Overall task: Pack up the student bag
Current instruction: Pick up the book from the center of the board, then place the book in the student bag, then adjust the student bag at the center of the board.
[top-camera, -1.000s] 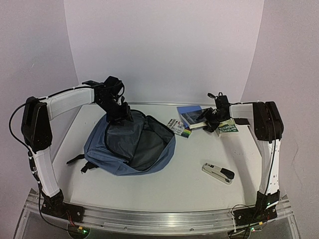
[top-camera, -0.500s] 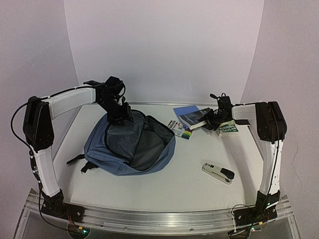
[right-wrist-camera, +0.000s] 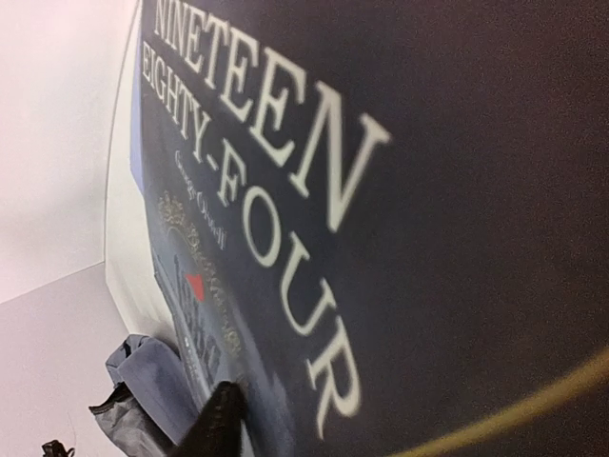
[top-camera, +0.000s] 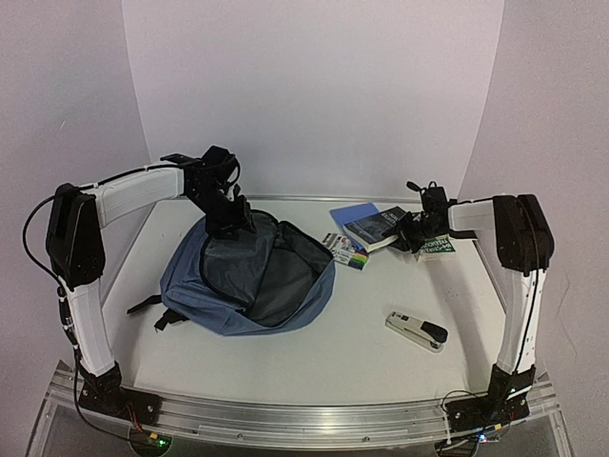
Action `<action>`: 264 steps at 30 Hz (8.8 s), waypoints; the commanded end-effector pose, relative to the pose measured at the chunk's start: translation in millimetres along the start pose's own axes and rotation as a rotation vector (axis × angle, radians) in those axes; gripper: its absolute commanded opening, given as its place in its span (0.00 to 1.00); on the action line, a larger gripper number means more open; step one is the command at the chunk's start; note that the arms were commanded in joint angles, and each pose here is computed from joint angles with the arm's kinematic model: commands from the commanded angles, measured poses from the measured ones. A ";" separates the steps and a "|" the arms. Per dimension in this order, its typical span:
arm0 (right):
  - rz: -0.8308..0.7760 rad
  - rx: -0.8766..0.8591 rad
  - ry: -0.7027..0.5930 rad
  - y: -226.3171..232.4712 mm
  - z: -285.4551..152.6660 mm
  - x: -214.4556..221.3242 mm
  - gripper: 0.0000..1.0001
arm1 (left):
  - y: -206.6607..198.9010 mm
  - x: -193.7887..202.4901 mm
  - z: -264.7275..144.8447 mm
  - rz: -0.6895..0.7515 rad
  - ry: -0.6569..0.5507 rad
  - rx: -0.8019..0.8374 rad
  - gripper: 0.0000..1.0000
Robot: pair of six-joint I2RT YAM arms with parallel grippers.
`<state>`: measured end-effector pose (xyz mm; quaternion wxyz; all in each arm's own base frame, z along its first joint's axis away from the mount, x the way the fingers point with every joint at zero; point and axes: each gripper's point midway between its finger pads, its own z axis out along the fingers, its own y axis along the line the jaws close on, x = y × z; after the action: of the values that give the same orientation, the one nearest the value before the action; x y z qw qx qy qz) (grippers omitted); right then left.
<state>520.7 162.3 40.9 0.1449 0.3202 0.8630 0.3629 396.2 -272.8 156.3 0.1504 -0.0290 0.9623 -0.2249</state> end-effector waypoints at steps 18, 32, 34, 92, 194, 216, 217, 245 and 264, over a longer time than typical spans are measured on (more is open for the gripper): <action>-0.130 -0.115 0.006 44.6 -54.2 0.6 0.00 | -10.7 -15.2 -12.7 0.018 -0.041 0.038 0.41; -0.420 -0.313 0.012 114.4 -108.3 12.9 0.00 | -7.0 -18.9 -14.4 0.025 -0.045 0.011 0.19; -0.448 -0.332 0.012 120.7 -116.5 17.0 0.00 | -1.4 -21.9 -16.7 0.030 -0.055 -0.033 0.23; -0.760 -0.526 0.362 178.3 -95.9 225.5 0.00 | -3.4 20.4 -28.1 0.362 -0.057 -0.704 0.00; -0.934 -0.200 0.243 174.3 -60.2 239.1 0.00 | -5.2 -1.8 -25.6 0.209 -0.098 -0.440 0.00; -0.825 0.080 0.340 86.9 3.0 262.3 0.37 | -11.1 -3.7 -19.3 0.201 -0.107 -0.405 0.00; -0.817 0.089 0.344 84.1 5.5 264.7 0.40 | -11.2 -3.8 -19.4 0.199 -0.108 -0.405 0.00; -0.957 -0.023 0.237 143.7 -51.4 255.1 0.00 | -14.2 -7.6 -15.0 0.201 -0.122 -0.393 0.00; -1.097 0.158 0.294 42.7 -61.5 234.3 0.00 | -3.3 -10.8 -32.9 0.127 -0.153 -0.314 0.00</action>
<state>319.0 332.7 113.6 0.1520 -0.2224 0.9317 0.2436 388.7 -277.0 146.3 0.1849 0.0235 0.9822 -0.0239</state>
